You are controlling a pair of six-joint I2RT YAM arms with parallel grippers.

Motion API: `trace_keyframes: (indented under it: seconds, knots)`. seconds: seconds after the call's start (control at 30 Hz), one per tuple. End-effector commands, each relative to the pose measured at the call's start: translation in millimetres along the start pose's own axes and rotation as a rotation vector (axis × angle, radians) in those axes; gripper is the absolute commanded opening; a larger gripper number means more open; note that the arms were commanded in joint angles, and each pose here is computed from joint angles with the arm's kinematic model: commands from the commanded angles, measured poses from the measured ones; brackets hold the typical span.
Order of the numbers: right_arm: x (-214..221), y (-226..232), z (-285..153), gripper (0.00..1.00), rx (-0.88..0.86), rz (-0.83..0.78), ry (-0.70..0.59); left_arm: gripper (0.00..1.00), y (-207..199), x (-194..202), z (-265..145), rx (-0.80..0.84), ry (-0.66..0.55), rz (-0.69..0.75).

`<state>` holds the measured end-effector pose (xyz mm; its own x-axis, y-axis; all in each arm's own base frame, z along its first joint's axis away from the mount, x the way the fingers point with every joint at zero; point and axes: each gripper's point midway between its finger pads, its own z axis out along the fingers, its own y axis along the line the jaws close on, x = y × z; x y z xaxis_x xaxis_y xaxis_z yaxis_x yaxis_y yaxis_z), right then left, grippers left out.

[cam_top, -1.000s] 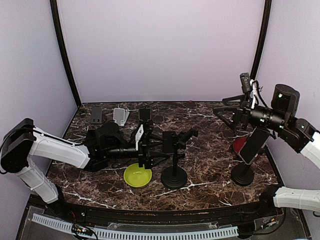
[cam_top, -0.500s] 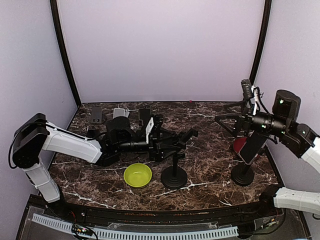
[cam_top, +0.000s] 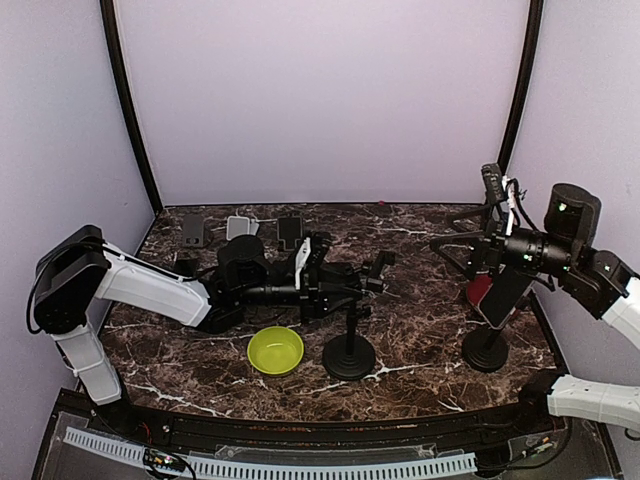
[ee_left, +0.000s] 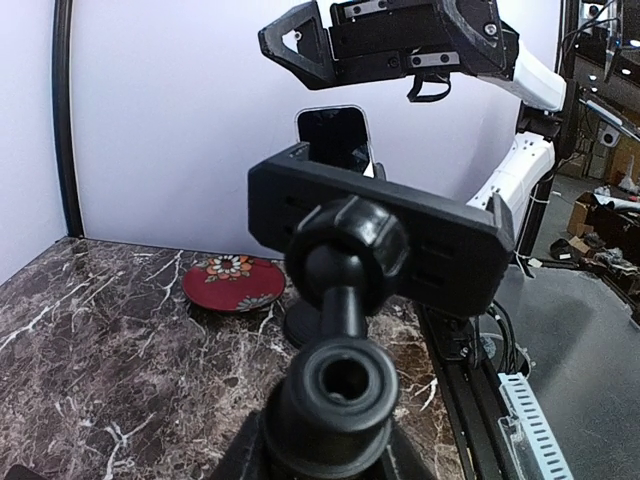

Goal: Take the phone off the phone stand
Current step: Pick up the phone stand from the center of the board.

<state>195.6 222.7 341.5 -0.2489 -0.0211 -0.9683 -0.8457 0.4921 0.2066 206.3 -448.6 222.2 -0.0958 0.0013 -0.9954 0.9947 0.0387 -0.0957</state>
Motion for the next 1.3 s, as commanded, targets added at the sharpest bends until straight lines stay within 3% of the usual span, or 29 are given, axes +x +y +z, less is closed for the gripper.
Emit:
trace_keyframes:
  seconds: [0.0, 0.3, 0.53, 0.73, 1.27]
  knots:
    - [-5, 6, -1, 0.99, -0.033, -0.034, -0.024, 0.22, -12, -41, 1, 0.054, -0.099, 0.054]
    - [3, 17, 0, 0.98, -0.107, -0.051, 0.012, 0.14, -22, -69, -6, 0.137, -0.143, 0.072]
    - [11, 30, 0, 0.95, -0.195, -0.063, 0.046, 0.12, -45, -98, -15, 0.267, -0.166, 0.105]
    - [15, 36, -2, 0.94, -0.228, -0.059, 0.049, 0.10, -49, -118, -19, 0.281, -0.191, 0.125]
    - [55, 61, 36, 0.81, -0.295, -0.087, 0.162, 0.09, -62, -150, -20, 0.377, -0.188, 0.116]
